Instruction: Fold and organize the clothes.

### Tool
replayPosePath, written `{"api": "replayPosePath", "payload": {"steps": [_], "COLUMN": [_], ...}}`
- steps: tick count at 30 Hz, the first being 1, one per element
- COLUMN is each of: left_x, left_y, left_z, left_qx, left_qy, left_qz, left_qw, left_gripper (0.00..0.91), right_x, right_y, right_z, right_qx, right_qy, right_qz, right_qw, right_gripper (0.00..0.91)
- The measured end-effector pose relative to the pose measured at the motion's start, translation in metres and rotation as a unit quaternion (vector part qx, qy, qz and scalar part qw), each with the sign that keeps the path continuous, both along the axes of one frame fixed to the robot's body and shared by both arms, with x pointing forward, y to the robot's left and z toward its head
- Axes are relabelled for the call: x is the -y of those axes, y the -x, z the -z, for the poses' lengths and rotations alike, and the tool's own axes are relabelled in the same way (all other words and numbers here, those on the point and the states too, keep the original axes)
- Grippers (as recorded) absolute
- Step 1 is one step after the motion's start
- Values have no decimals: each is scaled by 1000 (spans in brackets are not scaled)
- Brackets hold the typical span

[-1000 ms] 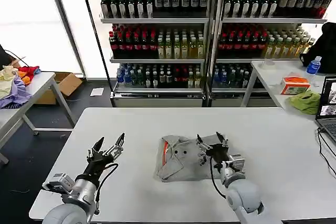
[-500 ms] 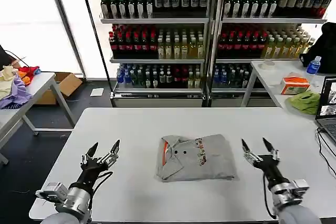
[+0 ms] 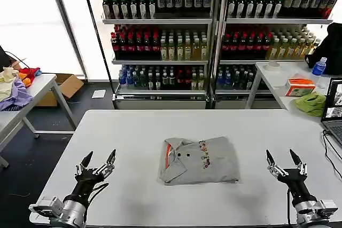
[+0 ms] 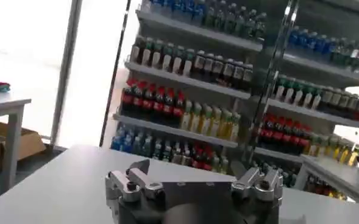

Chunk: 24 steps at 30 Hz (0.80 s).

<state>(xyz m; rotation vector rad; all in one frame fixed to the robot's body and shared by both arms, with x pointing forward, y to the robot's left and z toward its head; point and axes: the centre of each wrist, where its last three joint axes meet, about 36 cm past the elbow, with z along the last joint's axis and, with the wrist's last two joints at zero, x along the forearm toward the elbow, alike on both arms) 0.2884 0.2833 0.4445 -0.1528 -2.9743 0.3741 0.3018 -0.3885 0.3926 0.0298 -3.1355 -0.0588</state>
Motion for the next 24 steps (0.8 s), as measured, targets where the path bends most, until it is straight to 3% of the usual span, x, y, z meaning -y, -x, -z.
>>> {"api": "replayPosePath", "payload": {"steps": [24], "left_x": [-3], "left_y": [10], "left_z": [-5], "left_qx": [1], "left_qy": [11], "left_qz": [0], "left_qw": [1000], "left_gripper": [907], "right_x": [6], "right_y": [18], "right_z": [5], "right_qx": [-14], "right_qy": [-1], "right_qz": [13], "right_qw": [1000], "right_gripper": [907]}}
